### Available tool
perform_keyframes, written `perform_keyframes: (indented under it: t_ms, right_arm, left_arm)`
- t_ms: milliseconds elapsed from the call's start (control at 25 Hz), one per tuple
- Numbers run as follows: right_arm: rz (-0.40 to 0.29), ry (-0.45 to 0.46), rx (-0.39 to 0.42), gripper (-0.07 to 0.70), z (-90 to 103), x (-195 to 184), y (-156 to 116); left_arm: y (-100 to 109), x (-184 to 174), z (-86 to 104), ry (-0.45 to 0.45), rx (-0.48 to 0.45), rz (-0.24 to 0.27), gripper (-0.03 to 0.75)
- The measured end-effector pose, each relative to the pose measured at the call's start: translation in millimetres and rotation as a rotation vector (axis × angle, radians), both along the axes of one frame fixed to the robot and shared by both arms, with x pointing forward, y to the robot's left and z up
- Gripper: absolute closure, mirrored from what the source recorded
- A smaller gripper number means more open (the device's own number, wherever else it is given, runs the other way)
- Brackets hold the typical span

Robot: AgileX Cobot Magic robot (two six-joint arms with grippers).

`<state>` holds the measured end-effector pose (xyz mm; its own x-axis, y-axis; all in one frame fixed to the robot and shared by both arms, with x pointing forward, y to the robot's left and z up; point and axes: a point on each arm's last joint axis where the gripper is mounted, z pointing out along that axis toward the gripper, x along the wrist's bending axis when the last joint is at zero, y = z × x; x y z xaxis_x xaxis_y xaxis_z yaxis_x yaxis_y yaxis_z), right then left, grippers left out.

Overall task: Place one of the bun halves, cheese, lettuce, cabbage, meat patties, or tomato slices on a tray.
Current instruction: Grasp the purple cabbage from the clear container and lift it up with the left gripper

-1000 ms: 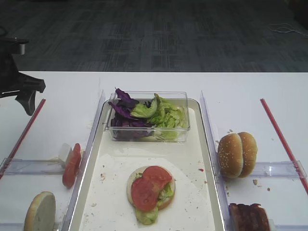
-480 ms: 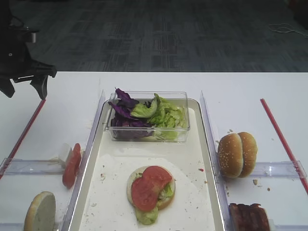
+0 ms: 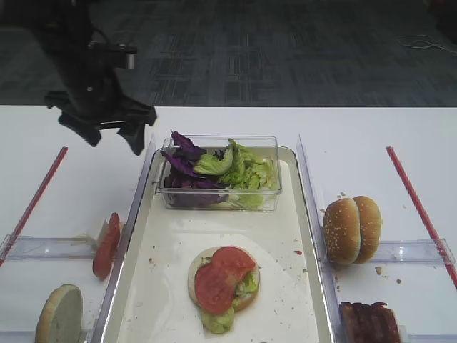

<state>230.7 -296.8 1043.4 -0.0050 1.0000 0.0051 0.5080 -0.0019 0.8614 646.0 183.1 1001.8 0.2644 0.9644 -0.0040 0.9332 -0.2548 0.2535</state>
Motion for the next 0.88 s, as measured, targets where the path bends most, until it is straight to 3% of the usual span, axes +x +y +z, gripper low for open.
perform_keyframes:
  t_ms: [200, 360, 560, 880]
  right_arm:
    - [0.000, 0.000, 0.000, 0.167, 0.0, 0.0, 0.0]
    - [0.000, 0.000, 0.000, 0.167, 0.0, 0.0, 0.0]
    - [0.000, 0.000, 0.000, 0.167, 0.0, 0.0, 0.0]
    - [0.000, 0.000, 0.000, 0.167, 0.0, 0.0, 0.0]
  left_arm:
    - [-58.2, -15.6, 1.6, -0.059, -0.017, -0.156, 0.165]
    - [-83.6, -24.6, 2.6, -0.092, -0.028, -0.231, 0.165]
    - [-91.6, -26.1, -1.8, -0.097, -0.027, -0.260, 0.165]
    - [-93.5, -20.7, -31.7, -0.038, 0.022, -0.309, 0.197]
